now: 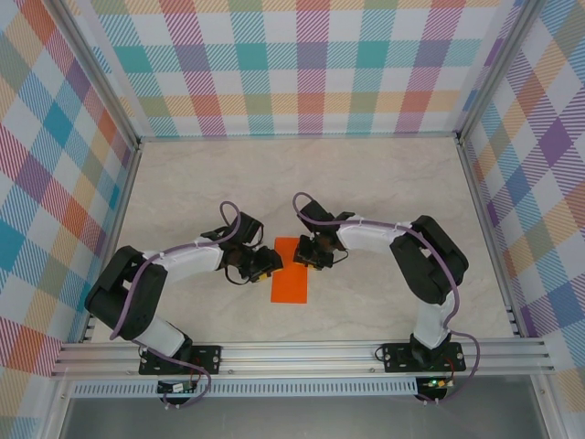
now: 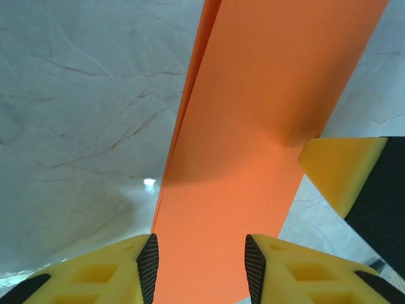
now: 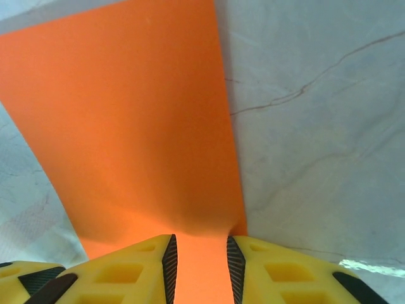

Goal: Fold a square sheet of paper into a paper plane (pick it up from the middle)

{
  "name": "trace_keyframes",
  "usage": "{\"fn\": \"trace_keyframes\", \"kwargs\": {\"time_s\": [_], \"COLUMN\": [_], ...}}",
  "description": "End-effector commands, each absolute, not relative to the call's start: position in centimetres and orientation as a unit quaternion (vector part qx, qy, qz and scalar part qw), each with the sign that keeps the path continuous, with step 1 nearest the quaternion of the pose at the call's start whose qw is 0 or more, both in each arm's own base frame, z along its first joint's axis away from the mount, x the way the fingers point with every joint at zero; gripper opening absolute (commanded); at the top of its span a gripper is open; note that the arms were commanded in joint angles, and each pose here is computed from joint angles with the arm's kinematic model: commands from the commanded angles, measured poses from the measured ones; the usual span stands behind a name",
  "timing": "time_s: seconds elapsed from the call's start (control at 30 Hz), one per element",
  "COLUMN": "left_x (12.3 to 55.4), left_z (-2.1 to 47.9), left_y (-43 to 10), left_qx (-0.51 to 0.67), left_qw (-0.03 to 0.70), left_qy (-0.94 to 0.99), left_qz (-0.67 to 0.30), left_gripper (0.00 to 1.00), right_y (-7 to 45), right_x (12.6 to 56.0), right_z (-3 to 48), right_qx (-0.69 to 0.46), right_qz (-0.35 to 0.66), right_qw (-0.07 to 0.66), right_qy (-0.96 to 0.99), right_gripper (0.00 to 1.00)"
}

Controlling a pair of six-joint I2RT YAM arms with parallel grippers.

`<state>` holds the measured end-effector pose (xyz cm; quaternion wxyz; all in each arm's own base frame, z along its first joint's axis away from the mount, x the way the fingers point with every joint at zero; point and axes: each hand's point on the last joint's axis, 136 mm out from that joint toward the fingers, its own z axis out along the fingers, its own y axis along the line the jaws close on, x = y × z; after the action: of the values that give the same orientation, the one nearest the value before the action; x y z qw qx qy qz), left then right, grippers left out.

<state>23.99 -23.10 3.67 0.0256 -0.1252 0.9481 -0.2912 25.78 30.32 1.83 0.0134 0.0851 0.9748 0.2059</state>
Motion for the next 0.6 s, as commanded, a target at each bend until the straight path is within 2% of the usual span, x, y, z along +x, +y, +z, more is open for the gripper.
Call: {"fn": "trace_keyframes", "kwargs": {"time_s": [0.0,0.27,0.57], "left_x": [24.2,23.4,19.7], "left_z": [3.6,3.3,4.1], "left_y": [-23.3,-23.3,-21.8], "left_qx": [-0.121,-0.12,-0.13], "left_qw": [0.019,0.004,0.005], "left_qy": [0.946,0.948,0.953], "left_qz": [-0.3,-0.295,-0.274], "left_gripper": [0.43,0.44,0.47], "right_y": [27.6,27.4,27.4], "right_x": [24.3,23.2,23.1], "right_z": [-0.5,-1.8,-2.1], "right_qx": [0.097,0.119,0.119], "right_qz": [0.145,0.157,0.153], "right_qw": [-0.008,-0.027,-0.031], "right_qy": [0.985,0.98,0.981], "right_gripper": [0.31,0.29,0.28]}}
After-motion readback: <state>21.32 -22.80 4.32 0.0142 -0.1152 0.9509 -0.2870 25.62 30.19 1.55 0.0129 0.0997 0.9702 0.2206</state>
